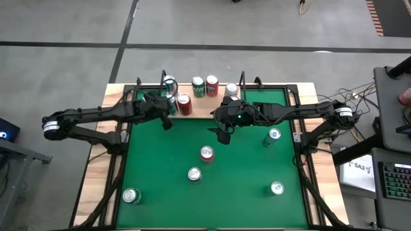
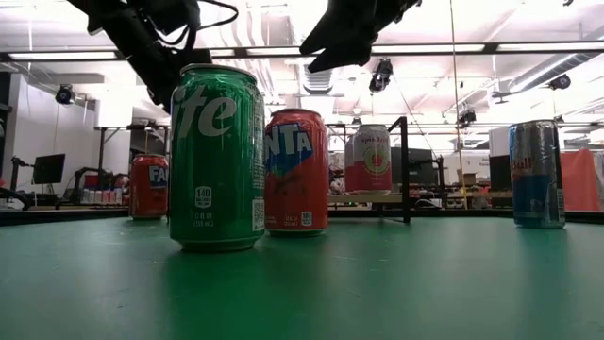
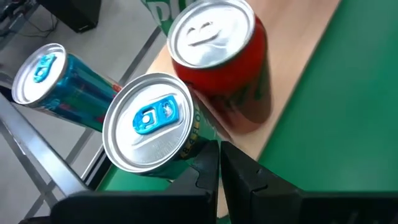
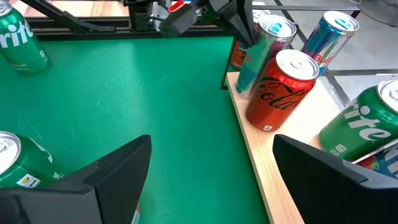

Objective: Pick and place cans onto a shelf
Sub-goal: Put the top left blue silver soda can on the shelf aligned with the other blue silver soda can

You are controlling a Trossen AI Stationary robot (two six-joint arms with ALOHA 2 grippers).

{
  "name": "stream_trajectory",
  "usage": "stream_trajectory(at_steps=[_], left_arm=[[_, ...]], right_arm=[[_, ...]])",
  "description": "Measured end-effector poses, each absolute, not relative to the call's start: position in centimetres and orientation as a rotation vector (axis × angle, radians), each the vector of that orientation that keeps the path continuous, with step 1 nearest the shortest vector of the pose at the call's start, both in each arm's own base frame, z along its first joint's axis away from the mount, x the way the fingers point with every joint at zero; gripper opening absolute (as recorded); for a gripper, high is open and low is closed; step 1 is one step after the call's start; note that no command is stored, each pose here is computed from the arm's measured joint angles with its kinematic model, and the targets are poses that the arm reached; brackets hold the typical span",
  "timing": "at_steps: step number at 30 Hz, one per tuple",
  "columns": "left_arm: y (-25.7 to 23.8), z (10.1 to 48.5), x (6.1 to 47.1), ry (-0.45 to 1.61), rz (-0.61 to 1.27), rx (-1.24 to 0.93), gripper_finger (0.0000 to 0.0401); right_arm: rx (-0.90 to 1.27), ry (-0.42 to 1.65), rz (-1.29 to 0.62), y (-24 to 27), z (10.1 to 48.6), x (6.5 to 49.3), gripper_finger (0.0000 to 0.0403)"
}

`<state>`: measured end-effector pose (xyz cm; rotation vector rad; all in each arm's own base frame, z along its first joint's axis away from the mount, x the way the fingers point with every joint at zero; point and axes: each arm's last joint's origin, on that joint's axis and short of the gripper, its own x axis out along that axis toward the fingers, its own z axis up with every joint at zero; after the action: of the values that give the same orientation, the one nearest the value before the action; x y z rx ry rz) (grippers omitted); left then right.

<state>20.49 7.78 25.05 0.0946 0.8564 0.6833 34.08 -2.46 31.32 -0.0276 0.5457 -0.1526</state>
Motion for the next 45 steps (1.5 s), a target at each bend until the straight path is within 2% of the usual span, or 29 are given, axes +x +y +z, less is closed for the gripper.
stream_trajectory(at_steps=[18,33,45], left_arm=[[9.8,25.5,20.1,0.821,0.751,0.112,0.0],[9.9,26.4,20.3,0.819,0.707,0.154,0.0],[10.9,25.6,20.7,0.866,0.721,0.17,0.0]], right_arm=[[-0.028,0.543,-0.154,-2.5,31.3,34.1,0.0326],[-0.03,0.539,-0.153,-2.5,31.3,34.1,0.0326],[-0.035,0.539,-0.153,-2.5,31.3,34.1,0.0326]])
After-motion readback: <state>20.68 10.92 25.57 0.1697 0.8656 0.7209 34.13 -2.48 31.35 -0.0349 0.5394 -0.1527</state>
